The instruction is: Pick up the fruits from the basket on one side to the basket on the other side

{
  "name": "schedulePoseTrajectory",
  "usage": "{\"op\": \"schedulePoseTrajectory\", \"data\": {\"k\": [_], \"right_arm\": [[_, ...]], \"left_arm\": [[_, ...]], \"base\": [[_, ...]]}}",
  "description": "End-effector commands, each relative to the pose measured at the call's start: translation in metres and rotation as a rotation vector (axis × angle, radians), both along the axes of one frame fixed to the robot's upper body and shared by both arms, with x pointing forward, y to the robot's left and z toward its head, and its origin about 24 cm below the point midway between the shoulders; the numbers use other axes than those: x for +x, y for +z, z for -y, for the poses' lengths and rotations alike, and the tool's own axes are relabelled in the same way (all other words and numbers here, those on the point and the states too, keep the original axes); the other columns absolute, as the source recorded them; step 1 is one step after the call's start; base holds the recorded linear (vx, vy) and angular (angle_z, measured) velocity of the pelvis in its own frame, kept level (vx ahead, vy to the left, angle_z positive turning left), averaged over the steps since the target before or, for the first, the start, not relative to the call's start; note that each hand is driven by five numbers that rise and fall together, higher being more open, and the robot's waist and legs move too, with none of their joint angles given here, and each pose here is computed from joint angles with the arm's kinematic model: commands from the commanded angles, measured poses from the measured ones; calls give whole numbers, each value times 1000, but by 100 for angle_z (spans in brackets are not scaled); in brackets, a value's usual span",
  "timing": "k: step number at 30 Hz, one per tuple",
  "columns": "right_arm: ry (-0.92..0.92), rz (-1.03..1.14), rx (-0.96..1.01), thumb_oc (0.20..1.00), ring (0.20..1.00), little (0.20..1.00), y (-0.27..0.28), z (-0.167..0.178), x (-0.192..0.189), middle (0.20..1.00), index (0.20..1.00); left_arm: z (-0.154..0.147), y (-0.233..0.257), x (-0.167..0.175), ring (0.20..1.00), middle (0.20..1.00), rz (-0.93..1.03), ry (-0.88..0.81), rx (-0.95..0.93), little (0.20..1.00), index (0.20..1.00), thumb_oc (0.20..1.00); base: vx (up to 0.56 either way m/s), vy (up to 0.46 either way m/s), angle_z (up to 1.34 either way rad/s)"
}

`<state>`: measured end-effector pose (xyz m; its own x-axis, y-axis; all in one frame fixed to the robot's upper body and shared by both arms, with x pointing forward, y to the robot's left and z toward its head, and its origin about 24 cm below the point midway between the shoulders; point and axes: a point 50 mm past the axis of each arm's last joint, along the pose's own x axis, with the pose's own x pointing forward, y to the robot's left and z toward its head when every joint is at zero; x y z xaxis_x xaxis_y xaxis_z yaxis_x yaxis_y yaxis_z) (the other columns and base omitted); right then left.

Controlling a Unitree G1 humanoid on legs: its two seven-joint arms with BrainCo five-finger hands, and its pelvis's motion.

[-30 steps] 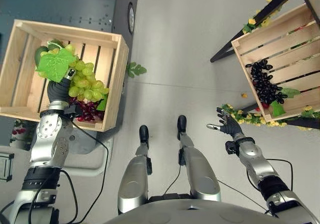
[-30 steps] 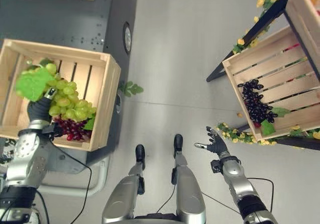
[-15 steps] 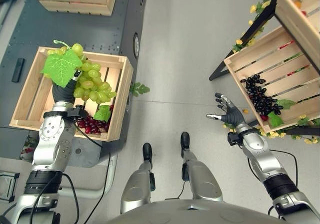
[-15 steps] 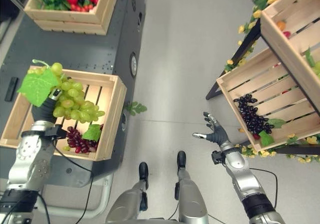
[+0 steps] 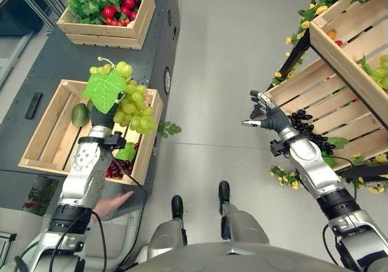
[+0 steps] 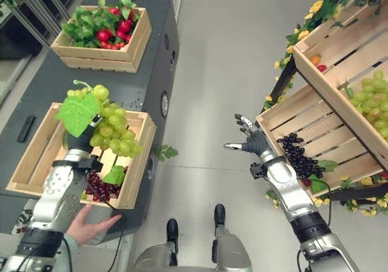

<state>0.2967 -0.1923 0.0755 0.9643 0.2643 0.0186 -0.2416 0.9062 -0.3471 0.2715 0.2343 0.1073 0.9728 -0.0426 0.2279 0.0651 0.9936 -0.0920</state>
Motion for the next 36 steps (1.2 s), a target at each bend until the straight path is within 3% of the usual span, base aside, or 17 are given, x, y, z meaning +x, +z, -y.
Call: {"op": "schedulePoseTrajectory", "data": {"k": [1, 17, 36], "right_arm": [[112, 72, 14, 1000, 1000, 1000, 21, -21, 6, 1000, 1000], [356, 38, 39, 1000, 1000, 1000, 25, -94, 19, 1000, 1000], [470, -63, -1, 1000, 1000, 1000, 3, -157, 22, 1000, 1000]], "left_arm": [[16, 29, 12, 200, 200, 136, -68, 48, 200, 200, 200], [57, 31, 23, 200, 200, 147, -202, 29, 200, 200, 200], [100, 53, 36, 200, 200, 216, -322, 4, 200, 200, 200]], "base": [[37, -6, 0], [21, -5, 0], [0, 0, 0]]}}
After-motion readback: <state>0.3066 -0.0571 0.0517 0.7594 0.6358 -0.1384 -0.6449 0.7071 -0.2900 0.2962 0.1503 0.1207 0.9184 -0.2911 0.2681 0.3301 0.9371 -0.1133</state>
